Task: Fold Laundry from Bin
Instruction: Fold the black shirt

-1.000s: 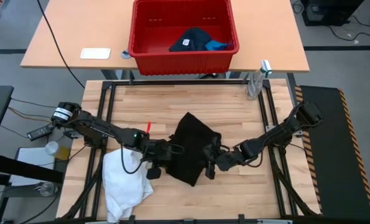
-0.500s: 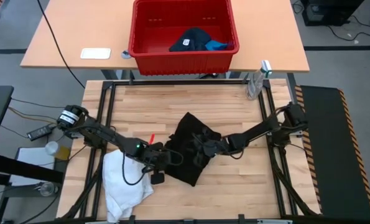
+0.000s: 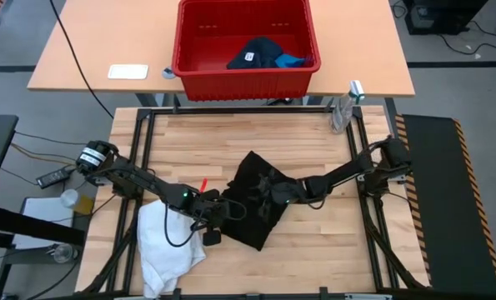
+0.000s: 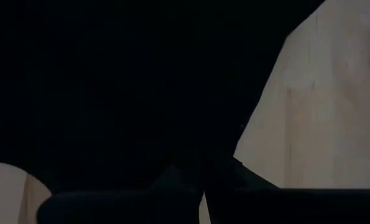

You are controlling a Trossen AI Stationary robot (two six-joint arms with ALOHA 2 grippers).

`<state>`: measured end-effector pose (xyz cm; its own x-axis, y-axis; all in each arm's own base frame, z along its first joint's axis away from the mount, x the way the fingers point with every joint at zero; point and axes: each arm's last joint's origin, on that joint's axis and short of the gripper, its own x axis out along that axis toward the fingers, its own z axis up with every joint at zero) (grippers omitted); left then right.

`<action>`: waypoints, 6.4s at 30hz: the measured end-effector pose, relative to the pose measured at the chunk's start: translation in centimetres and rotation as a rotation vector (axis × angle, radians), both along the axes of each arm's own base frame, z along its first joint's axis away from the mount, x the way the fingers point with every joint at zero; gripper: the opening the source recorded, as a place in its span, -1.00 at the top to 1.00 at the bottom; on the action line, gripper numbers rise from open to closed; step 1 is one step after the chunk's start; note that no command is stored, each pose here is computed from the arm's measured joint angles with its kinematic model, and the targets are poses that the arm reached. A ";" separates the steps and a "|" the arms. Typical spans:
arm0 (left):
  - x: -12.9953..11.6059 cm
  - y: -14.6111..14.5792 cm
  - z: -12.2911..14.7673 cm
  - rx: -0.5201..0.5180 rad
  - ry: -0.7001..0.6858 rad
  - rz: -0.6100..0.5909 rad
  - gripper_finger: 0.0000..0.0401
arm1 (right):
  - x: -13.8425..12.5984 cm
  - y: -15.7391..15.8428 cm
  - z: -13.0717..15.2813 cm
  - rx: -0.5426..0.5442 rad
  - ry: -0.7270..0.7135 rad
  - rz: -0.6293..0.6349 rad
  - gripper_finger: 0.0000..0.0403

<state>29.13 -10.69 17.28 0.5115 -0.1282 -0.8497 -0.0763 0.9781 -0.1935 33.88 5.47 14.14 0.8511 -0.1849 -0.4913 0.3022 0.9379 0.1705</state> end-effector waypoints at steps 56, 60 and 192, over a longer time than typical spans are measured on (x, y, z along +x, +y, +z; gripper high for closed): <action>5.0 0.2 -3.5 -0.103 -0.204 0.041 0.11 | -0.9 2.1 0.1 0.220 0.075 -0.072 0.18; 4.7 -0.5 -3.5 -0.157 -0.178 0.020 0.11 | -1.3 1.7 1.7 0.144 0.023 -0.149 0.18; 0.8 2.6 5.9 -0.143 -0.285 -0.134 0.11 | -3.0 7.5 5.5 0.163 0.022 0.215 0.05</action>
<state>29.89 -8.12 23.16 0.6964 -0.3179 -0.6435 0.1281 0.9372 -0.3243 30.87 12.98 19.60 0.8512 0.0822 -0.5184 0.1040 0.9417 0.3200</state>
